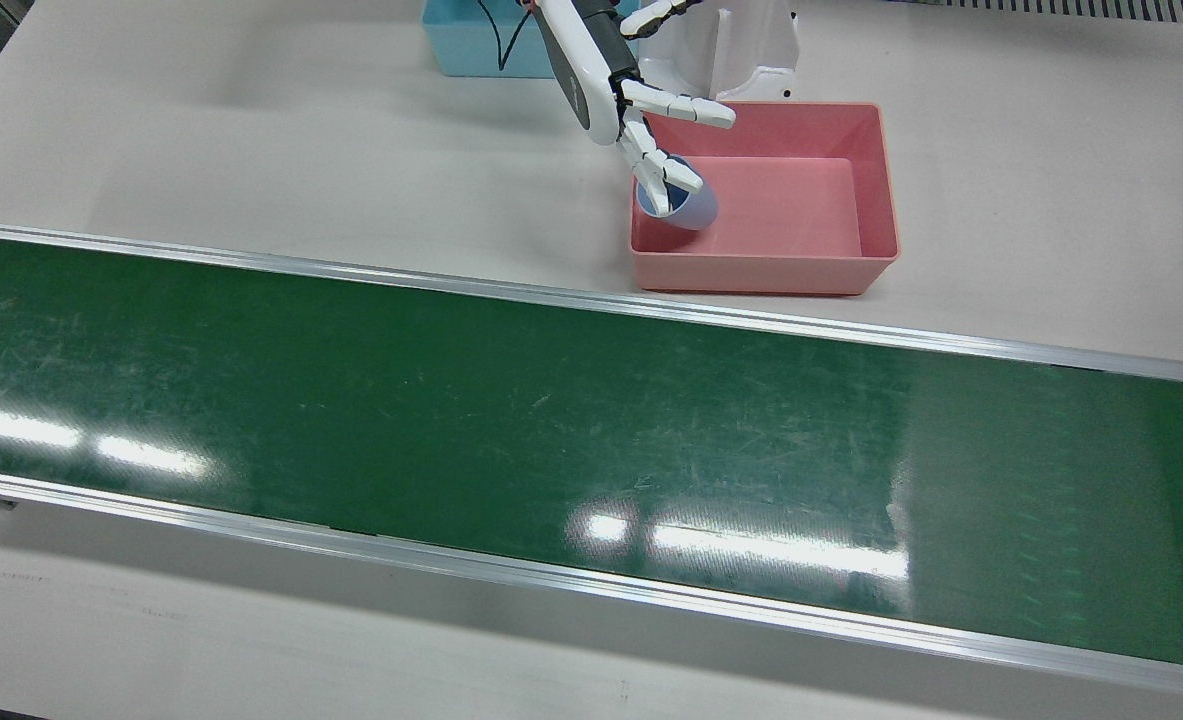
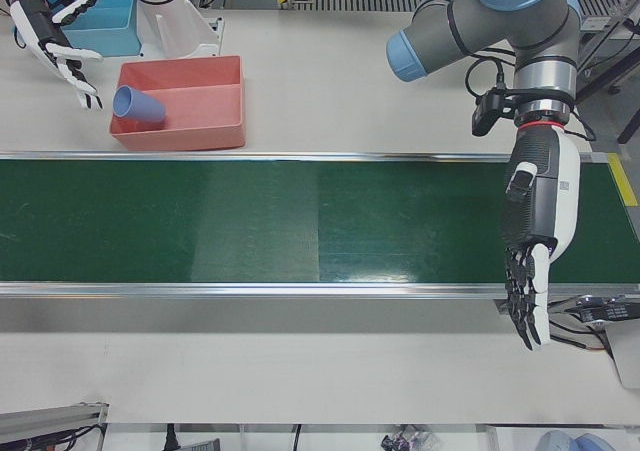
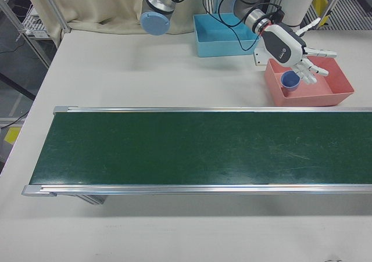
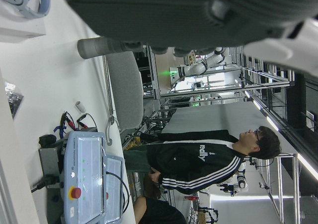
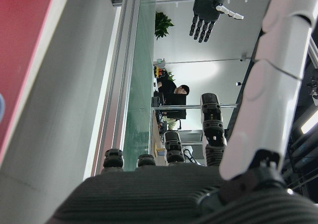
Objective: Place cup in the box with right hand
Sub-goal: 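Open the right hand fingers to release the cup into the tray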
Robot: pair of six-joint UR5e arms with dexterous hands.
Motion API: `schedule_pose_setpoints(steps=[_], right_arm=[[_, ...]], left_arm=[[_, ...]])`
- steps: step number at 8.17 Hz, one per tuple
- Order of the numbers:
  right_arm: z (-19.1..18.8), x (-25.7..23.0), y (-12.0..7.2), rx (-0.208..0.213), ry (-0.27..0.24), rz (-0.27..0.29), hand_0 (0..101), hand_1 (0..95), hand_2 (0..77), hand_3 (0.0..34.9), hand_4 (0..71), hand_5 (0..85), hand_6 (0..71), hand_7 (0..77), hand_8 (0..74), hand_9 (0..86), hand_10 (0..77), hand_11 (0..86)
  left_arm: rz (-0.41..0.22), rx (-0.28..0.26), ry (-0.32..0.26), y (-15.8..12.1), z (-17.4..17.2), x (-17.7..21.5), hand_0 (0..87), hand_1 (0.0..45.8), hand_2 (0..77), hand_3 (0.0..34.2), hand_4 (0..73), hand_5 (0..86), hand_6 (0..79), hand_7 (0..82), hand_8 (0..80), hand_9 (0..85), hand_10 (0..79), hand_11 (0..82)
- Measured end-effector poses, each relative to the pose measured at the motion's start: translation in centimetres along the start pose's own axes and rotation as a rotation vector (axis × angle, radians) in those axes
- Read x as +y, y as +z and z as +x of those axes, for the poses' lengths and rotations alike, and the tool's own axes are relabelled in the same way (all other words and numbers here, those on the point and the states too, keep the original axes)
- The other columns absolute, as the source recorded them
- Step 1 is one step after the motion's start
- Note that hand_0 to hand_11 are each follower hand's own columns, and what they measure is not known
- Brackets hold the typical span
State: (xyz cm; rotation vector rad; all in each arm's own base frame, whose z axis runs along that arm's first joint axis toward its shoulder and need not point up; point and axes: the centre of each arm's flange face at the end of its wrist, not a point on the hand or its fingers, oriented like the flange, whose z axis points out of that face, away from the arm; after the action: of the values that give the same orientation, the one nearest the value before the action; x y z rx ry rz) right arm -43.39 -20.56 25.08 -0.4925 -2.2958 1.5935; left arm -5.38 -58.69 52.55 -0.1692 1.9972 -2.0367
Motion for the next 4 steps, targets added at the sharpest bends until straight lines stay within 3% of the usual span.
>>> schedule_pose_setpoints(steps=[1, 2, 3, 4], right_arm=[[-0.4, 0.4, 0.0, -0.005, 0.002, -0.006, 55, 15.8, 0.5, 10.0, 14.7, 5.5, 2.7, 19.6, 0.5, 2.7, 3.8, 7.1], [-1.8, 1.3, 0.0, -0.026, 0.007, -0.019, 55, 15.8, 0.5, 10.0, 15.8, 5.5, 2.7, 20.2, 0.5, 4.4, 3.8, 7.1], [-5.3, 2.4, 0.8, -0.089, -0.008, -0.04, 55, 16.9, 0.5, 10.0, 15.8, 5.5, 2.7, 20.7, 0.5, 4.4, 3.8, 7.1], [-10.7, 3.0, 2.0, -0.194, -0.04, -0.059, 55, 16.9, 0.5, 9.8, 16.4, 6.0, 3.8, 20.7, 0.5, 4.4, 3.8, 7.6]], left_arm=[[0.0, 0.0, 0.0, 0.0, 0.0, 0.0, 0.0, 0.5, 0.5, 0.0, 0.0, 0.0, 0.0, 0.0, 0.0, 0.0, 0.0, 0.0], [0.0, 0.001, 0.0, 0.0, 0.0, 0.0, 0.0, 0.5, 0.5, 0.0, 0.0, 0.0, 0.0, 0.0, 0.0, 0.0, 0.0, 0.0], [0.0, 0.001, 0.0, 0.0, 0.0, 0.0, 0.0, 0.5, 0.5, 0.0, 0.0, 0.0, 0.0, 0.0, 0.0, 0.0, 0.0, 0.0], [-0.001, 0.001, 0.0, 0.0, 0.0, 0.0, 0.0, 0.5, 0.5, 0.0, 0.0, 0.0, 0.0, 0.0, 0.0, 0.0, 0.0, 0.0]])
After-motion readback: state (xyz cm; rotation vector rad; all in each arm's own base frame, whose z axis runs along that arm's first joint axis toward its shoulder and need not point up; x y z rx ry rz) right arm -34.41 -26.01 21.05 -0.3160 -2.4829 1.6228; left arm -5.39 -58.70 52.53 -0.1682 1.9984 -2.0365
